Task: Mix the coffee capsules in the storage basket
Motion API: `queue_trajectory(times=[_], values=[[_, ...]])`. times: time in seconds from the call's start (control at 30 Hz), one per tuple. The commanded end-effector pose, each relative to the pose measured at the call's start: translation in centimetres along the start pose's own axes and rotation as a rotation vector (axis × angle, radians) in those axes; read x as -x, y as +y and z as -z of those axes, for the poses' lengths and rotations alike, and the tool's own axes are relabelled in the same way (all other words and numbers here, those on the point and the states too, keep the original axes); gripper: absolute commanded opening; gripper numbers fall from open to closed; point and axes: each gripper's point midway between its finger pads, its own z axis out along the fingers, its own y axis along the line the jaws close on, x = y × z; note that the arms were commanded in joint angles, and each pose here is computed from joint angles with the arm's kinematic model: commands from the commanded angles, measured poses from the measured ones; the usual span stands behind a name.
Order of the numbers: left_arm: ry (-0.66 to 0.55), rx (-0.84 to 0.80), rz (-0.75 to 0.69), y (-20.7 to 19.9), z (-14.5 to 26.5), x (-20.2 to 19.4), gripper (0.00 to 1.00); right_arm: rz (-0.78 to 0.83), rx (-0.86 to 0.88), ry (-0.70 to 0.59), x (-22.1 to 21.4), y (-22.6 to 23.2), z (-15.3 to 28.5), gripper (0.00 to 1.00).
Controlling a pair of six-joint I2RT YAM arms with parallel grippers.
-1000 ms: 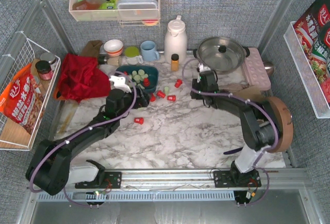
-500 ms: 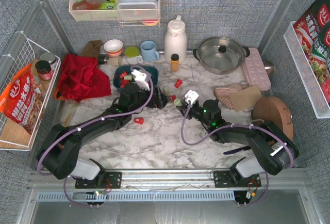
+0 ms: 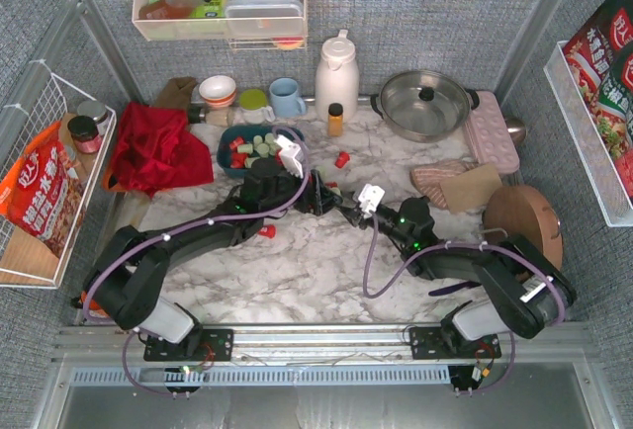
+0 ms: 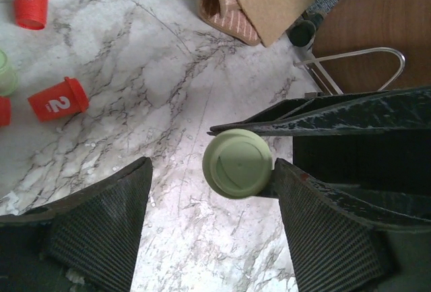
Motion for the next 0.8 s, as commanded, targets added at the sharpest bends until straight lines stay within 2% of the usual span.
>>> queue_trajectory(times=[0.0, 0.17, 0.3, 0.4, 0.47, 0.53, 0.67, 0.77], values=[[-0.006, -0.027, 0.003, -0.7, -0.8, 0.3, 0.78, 0.044, 0.037, -0.049, 1.8, 0.3, -0.1, 0.24], [-0.051, 0.026, -0.002, -0.1, -0.8, 1.1, 0.62, 0.049, 0.065, -0.057, 2.2, 0.7, -0.1, 0.24], [-0.092, 0.009, -0.011, -0.6, -0.5, 1.8, 0.47, 0.047, 0.084, -0.057, 2.2, 1.1, -0.3, 0.24], [-0.081, -0.015, -0.016, -1.1, -0.7, 1.6, 0.36, 0.041, 0.077, -0.052, 2.2, 0.9, -0.3, 0.25], [-0.073, -0.018, -0.015, -1.1, -0.8, 1.5, 0.32, 0.023, 0.068, -0.039, 2.2, 0.7, -0.4, 0.27], [-0.08, -0.01, -0.015, -1.0, -0.8, 1.6, 0.31, 0.007, 0.063, -0.019, 2.1, 0.6, -0.5, 0.32], [-0.118, 0.093, -0.041, 0.5, 0.0, 2.6, 0.31, -0.054, -0.008, 0.023, 1.6, -0.6, -0.6, 0.6], [-0.179, 0.285, -0.087, 3.5, 1.3, 4.6, 0.32, -0.185, -0.132, 0.075, 1.0, -2.7, -0.9, 0.64]])
